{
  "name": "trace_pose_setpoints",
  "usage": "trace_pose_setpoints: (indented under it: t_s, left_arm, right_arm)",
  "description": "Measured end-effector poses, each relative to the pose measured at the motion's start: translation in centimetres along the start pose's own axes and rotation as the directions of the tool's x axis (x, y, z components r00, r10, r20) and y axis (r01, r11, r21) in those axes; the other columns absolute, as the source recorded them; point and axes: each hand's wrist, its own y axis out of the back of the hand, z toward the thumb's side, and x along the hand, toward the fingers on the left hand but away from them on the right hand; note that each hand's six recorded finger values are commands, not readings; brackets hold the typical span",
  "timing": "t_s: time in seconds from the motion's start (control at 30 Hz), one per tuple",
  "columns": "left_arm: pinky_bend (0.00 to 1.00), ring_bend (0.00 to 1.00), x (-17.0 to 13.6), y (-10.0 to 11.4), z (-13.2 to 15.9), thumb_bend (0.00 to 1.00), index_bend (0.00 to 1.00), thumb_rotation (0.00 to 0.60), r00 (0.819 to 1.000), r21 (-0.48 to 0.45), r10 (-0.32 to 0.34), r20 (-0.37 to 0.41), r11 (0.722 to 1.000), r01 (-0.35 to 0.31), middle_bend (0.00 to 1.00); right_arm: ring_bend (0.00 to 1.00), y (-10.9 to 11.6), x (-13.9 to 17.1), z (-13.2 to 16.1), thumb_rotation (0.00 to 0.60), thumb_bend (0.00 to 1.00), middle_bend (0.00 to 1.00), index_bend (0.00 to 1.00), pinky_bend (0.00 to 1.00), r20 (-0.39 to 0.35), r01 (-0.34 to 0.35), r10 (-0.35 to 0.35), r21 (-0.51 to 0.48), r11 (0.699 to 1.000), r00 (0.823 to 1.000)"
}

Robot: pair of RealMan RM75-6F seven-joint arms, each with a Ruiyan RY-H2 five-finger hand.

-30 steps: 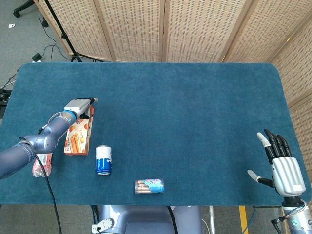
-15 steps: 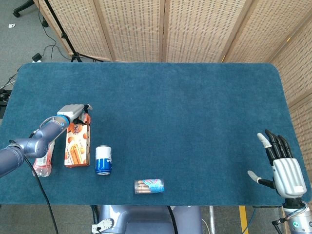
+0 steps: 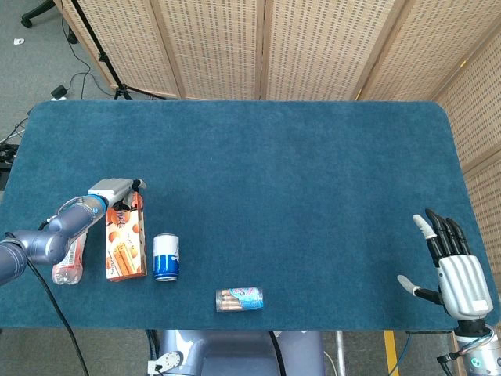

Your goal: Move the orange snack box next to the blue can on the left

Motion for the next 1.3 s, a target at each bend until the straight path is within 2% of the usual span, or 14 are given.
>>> trace_pose_setpoints:
  t_s: [0.43, 0.83, 0.9, 1.0, 1.07, 1.17, 1.2, 1.23, 1.3]
  left_arm:
    - [0.28, 0.17, -1.3, -2.1, 1.6, 1.0, 0.19, 0.6, 0.998, 0.069, -0.032, 0.06, 0.997, 0.028, 0.27]
    - [0.29, 0.17, -2.4, -2.8, 2.4, 1.0, 0.19, 0.6, 0.995, 0.09, -0.058, 0.081, 0.995, 0.051, 0.27]
    - [0.28, 0.15, -2.4, -2.5, 2.2, 1.0, 0.19, 0.6, 0.996, 0.085, -0.048, 0.075, 0.996, 0.041, 0.23]
    - [0.2, 0.04, -2.5, -1.7, 2.1, 0.99, 0.15, 0.6, 0.997, 0.062, -0.014, 0.073, 0.998, 0.009, 0.08]
    - [0.09, 0.0, -2.8, -1.1, 2.1, 0.9, 0.07, 0.6, 0.997, 0.04, 0.02, 0.079, 0.999, -0.023, 0.01]
    - [0.0, 0.0, -3.4, 0.1, 1.8, 0.49, 0.0, 0.6, 0.992, 0.014, 0.086, 0.088, 0.996, -0.087, 0.0]
    - [0.0, 0.0, -3.7, 0.4, 1.7, 0.29, 0.0, 0.6, 0.99, 0.008, 0.109, 0.09, 0.994, -0.11, 0.0]
    - [0.0, 0.0, -4.1, 1.0, 1.5, 0.13, 0.0, 0.6, 0.986, 0.001, 0.141, 0.092, 0.99, -0.142, 0.0]
    - [0.0, 0.0, -4.7, 1.8, 1.1, 0.0, 0.0, 0.6, 0.976, -0.011, 0.195, 0.095, 0.981, -0.194, 0.0]
  right_arm:
    - [0.0, 0.2, 0.1, 0.0, 0.6, 0.0, 0.0, 0.0, 0.0, 0.0, 0.005, -0.005, -0.002, 1.0, 1.0]
    - [0.0, 0.2, 0.1, -0.1, 0.6, 0.0, 0.0, 0.0, 0.0, 0.001, 0.007, -0.007, -0.005, 1.0, 1.0]
    - [0.0, 0.3, 0.1, -0.1, 0.6, 0.0, 0.0, 0.0, 0.0, 0.001, 0.007, -0.007, -0.006, 1.0, 1.0]
    - [0.0, 0.3, 0.2, -0.1, 0.6, 0.0, 0.0, 0.0, 0.0, 0.0, 0.008, -0.008, -0.008, 1.0, 1.0]
    - [0.0, 0.3, 0.2, -0.1, 0.6, 0.0, 0.0, 0.0, 0.0, -0.001, 0.007, -0.007, -0.009, 1.0, 1.0]
    - [0.0, 0.3, 0.2, 0.0, 0.6, 0.0, 0.0, 0.0, 0.0, -0.003, 0.007, -0.007, -0.009, 1.0, 1.0]
    - [0.0, 0.3, 0.2, 0.0, 0.6, 0.0, 0.0, 0.0, 0.0, -0.004, 0.007, -0.007, -0.009, 1.0, 1.0]
    - [0.0, 0.3, 0.2, 0.0, 0.6, 0.0, 0.0, 0.0, 0.0, -0.005, 0.008, -0.008, -0.009, 1.0, 1.0]
    - [0.0, 0.4, 0.2, 0.1, 0.6, 0.0, 0.0, 0.0, 0.0, -0.006, 0.012, -0.012, -0.007, 1.0, 1.0]
